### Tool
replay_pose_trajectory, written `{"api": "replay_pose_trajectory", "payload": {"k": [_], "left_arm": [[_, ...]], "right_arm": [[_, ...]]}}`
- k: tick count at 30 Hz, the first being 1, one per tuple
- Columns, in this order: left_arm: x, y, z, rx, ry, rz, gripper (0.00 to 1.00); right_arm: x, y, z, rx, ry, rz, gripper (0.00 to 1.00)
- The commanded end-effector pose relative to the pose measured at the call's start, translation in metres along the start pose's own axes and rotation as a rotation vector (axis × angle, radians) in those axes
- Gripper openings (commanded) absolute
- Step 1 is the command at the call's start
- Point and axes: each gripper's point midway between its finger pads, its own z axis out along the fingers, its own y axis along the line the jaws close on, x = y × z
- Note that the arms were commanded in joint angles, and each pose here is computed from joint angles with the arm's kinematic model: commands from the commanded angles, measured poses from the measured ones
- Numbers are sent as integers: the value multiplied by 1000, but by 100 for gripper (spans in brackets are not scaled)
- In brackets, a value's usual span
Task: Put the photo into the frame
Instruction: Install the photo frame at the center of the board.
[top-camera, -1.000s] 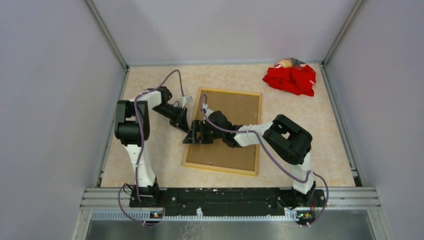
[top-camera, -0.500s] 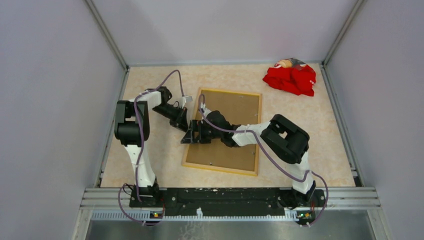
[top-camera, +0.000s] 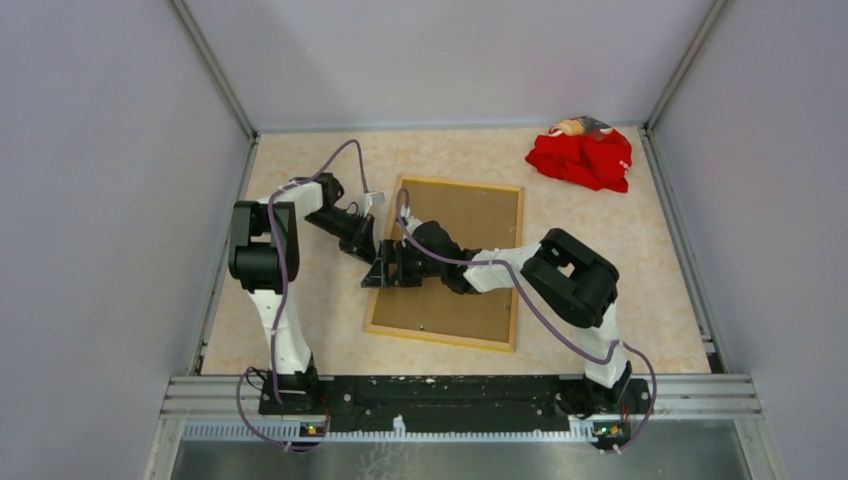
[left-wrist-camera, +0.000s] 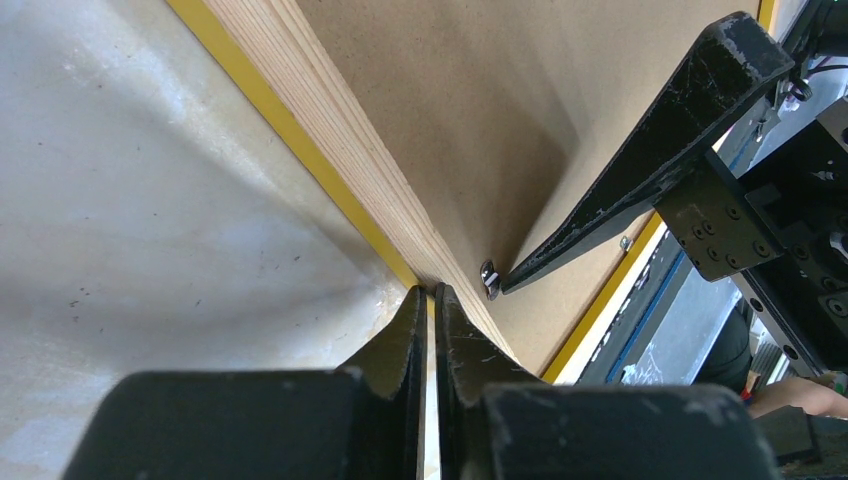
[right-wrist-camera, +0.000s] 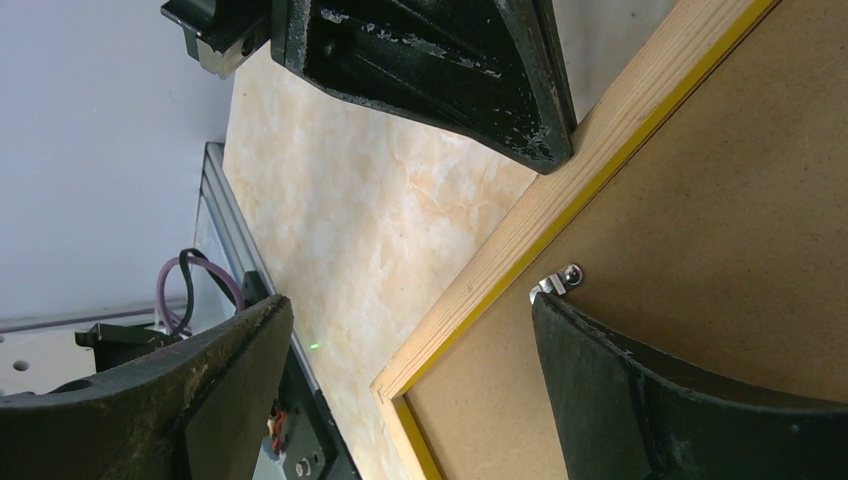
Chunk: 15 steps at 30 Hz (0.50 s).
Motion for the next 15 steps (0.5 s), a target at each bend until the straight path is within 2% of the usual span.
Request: {"api": "replay_pose_trajectory", "payload": {"k": [1,15], "left_arm": [[-5,10,4,-50,-13,84,7],[-4,10,4,-54,-7,84,6]], "right_arm": [[6,-13,3,29,-1,-3,90],[1,-23,16,58,-15,-19,90]]}}
